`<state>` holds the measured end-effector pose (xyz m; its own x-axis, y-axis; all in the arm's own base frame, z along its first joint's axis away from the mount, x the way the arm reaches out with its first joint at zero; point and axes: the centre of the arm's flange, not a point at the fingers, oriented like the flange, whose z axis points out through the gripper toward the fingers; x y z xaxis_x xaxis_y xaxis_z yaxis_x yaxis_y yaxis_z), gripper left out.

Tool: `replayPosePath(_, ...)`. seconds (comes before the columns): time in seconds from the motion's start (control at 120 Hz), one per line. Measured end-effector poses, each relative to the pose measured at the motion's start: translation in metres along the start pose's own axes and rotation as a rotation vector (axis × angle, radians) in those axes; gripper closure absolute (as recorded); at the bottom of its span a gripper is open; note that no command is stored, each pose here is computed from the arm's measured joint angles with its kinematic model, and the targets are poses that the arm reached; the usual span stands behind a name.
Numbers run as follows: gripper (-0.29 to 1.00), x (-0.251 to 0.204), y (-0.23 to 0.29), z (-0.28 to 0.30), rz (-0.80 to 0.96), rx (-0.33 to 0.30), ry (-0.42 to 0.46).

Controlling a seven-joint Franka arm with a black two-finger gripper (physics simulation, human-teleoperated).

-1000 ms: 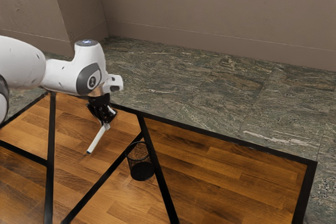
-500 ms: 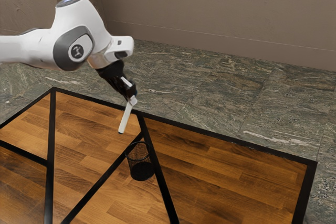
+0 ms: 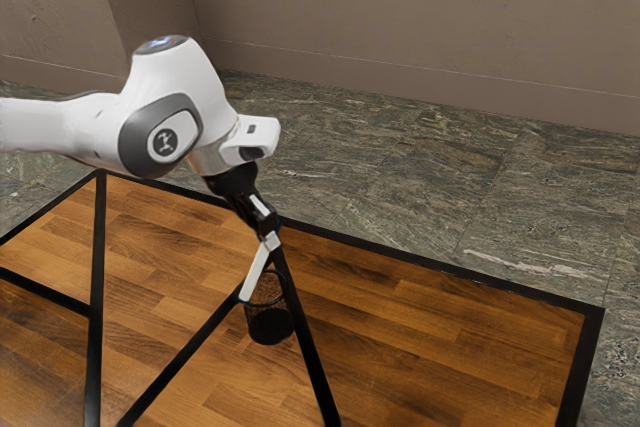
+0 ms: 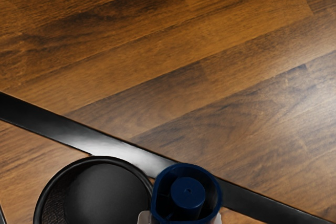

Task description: Put the marker into the pen holder.

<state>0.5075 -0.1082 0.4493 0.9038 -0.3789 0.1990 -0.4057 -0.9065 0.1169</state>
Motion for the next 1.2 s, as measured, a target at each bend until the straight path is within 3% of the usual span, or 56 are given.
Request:
replayPosePath(0.45,0.79,0.004,-0.018,-0.008,0.011,0.031,0.053)
replayPosePath(1.2,0.79,0.019,-0.027,0.047,0.029,0.097,0.047)
